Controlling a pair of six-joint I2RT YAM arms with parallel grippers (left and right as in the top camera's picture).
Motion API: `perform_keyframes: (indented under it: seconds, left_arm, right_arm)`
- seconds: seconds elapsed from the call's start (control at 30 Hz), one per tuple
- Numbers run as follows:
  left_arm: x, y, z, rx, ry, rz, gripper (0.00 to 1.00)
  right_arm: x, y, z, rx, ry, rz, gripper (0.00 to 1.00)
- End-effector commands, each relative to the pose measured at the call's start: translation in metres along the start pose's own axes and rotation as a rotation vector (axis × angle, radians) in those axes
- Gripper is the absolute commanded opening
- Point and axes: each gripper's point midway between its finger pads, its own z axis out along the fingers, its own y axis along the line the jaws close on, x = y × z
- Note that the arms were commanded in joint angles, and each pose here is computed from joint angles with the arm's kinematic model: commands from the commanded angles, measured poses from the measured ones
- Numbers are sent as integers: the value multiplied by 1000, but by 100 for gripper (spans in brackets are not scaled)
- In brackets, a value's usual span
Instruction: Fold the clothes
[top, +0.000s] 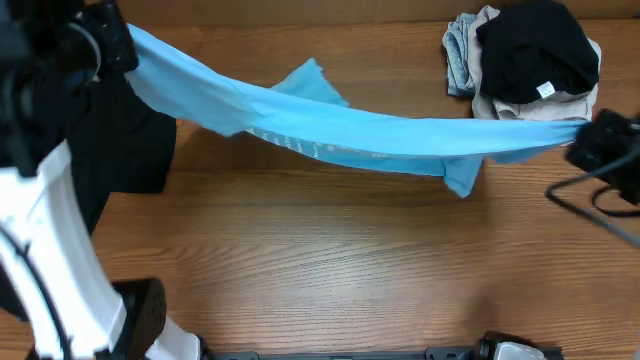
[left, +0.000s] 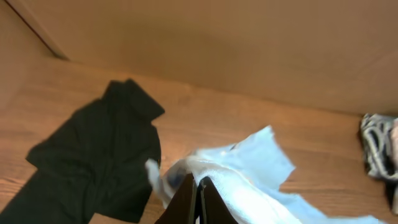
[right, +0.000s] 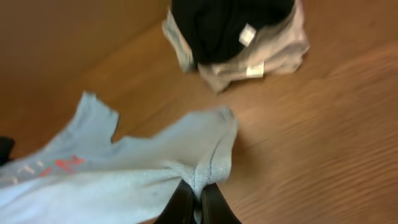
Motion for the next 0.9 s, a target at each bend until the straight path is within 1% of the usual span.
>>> perform_keyframes:
  seconds: [0.0, 0.13, 0.3, 0.43, 0.63, 0.87]
  left_arm:
    - [-16, -2, -66, 22, -159, 23, 4]
    - [-10, -2, -73, 21, -149, 23, 4]
    - [9, 2, -42, 0, -23, 22, 4]
    - [31, 7, -3, -24, 129, 18, 4]
    - [69, 6, 70, -28, 363, 16, 4]
    - [134, -5, 153, -37, 643, 73, 4]
  right_arm:
    - [-14, -4, -43, 15, -141, -1, 4]
    - [-13, -4, -53, 10, -164, -1, 4]
    - [-6, -8, -34, 36, -78, -13, 4]
    - [0, -13, -8, 66, 30, -23, 4]
    - [7, -21, 38, 101, 179, -38, 4]
    - [22, -32, 97, 136, 323, -32, 4]
